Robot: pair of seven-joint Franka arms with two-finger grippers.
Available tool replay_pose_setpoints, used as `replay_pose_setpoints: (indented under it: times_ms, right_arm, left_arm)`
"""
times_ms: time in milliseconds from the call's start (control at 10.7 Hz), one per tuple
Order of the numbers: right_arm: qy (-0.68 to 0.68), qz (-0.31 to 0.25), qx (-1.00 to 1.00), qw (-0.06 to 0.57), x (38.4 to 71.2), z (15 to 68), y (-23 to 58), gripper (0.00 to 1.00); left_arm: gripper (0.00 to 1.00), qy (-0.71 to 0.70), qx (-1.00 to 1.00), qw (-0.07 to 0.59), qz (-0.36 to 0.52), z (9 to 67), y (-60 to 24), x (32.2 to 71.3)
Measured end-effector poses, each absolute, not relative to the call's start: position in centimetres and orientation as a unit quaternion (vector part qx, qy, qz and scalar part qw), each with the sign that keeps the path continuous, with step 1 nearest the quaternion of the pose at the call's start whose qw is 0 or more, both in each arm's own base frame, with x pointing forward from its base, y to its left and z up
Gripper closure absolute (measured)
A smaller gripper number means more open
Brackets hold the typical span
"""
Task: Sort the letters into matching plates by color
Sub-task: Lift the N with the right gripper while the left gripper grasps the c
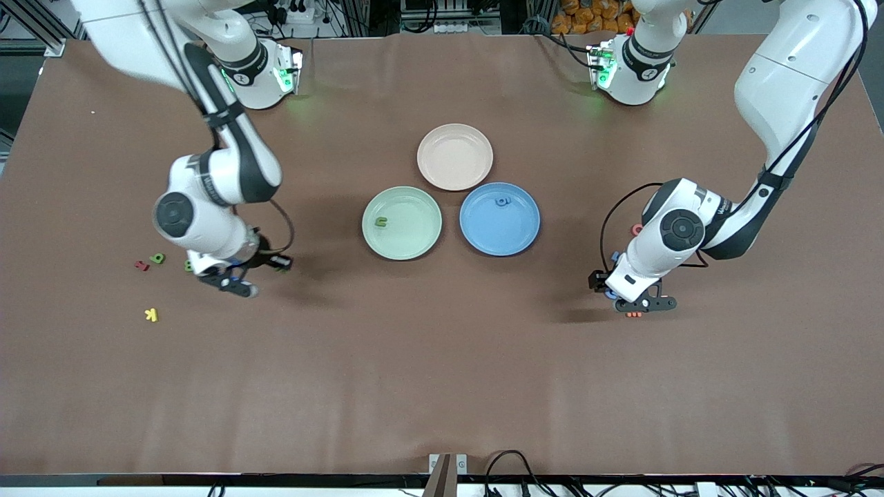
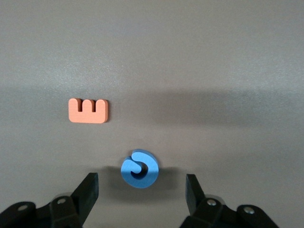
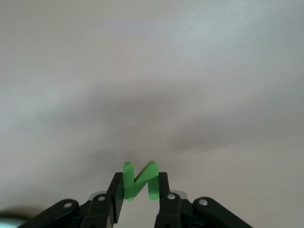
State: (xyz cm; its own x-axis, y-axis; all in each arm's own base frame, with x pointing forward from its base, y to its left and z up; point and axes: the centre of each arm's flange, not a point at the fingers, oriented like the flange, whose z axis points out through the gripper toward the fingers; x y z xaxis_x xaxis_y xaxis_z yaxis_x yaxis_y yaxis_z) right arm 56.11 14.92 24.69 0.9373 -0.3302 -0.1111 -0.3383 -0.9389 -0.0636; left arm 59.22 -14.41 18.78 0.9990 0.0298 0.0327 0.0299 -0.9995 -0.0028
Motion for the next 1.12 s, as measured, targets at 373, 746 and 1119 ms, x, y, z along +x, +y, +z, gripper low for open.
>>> replay_pose_setpoints:
  times_ms: [373, 746, 1119]
  right_arm:
    - [0.16, 0.065, -0.984, 0.029, 52.0, 25.7, 25.0, 0.67]
    - [0.166, 0.073, -0.983, 0.017, 48.3, 25.2, 31.2, 0.67]
    - [0.169, 0.077, -0.983, 0.006, 45.7, 23.9, 35.7, 0.67]
  left_arm:
    - [0.26, -0.009, -1.0, 0.004, -0.018, 18.1, -14.2, 59.2]
    - [0.41, -0.008, -1.0, 0.004, -0.018, 18.0, -14.2, 59.2]
    - [0.65, -0.008, -1.0, 0.004, -0.018, 18.0, -14.2, 59.2]
